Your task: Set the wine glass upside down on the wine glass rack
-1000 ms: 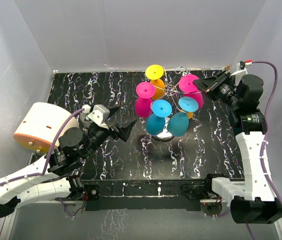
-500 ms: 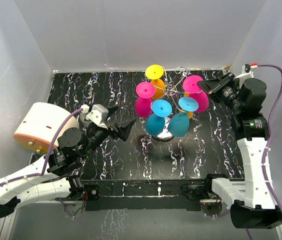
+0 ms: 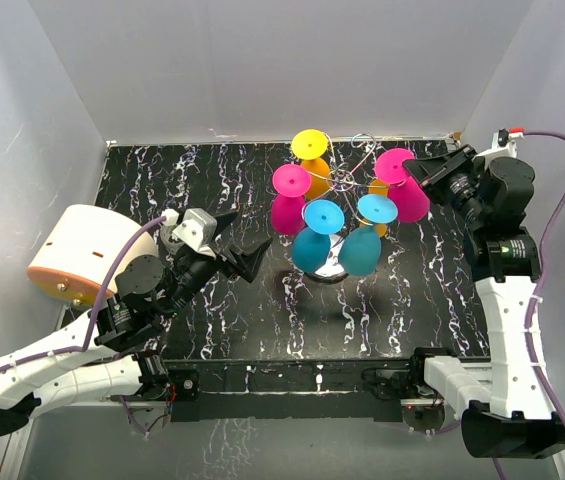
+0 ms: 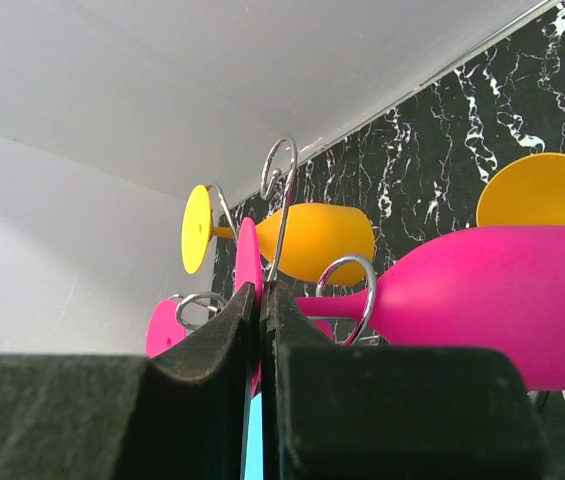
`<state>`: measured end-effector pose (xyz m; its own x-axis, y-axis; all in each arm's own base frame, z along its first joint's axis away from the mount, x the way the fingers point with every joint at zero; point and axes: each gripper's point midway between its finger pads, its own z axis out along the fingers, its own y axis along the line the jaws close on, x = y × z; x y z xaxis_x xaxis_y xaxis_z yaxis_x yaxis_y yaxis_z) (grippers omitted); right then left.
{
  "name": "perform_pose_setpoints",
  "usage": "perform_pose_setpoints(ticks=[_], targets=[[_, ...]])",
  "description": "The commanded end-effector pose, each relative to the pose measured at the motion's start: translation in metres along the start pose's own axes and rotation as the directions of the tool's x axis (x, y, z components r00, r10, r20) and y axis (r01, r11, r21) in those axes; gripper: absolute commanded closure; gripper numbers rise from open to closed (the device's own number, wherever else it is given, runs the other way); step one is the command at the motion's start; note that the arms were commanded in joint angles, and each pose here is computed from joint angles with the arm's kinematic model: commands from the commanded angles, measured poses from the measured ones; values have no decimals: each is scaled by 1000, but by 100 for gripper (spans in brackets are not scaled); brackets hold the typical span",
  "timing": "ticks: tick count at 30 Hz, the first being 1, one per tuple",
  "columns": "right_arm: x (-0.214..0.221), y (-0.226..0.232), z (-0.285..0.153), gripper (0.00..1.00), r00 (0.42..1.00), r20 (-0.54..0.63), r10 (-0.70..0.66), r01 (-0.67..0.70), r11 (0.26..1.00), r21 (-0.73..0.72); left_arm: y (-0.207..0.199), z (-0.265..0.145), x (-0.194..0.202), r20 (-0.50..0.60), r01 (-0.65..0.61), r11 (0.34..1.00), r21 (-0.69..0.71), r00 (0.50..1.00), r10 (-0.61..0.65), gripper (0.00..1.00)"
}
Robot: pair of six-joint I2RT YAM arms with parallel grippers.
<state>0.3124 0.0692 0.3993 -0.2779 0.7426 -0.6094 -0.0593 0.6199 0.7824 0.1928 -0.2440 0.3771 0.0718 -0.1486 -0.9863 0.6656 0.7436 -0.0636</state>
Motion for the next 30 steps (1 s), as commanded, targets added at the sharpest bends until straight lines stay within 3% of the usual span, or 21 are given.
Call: perform_pose_setpoints(ticks=[1, 13, 24, 30], targets=[[-19, 13, 4, 100, 996, 68, -49, 52, 998, -44, 1, -2, -18, 51, 26, 1000, -3, 998, -26, 15], [-14, 13, 26, 100, 995, 3, -104, 104, 992, -70, 2, -3, -19, 51, 28, 1000, -8, 998, -27, 15], [-15, 8, 29, 59, 991, -2, -132, 132, 990, -48, 2, -2, -21, 53, 24, 1000, -7, 998, -23, 15], [-31, -1, 25, 44, 980, 70, -189, 187, 982, 28, 3, -3, -22, 48, 27, 1000, -13, 999, -26, 15]])
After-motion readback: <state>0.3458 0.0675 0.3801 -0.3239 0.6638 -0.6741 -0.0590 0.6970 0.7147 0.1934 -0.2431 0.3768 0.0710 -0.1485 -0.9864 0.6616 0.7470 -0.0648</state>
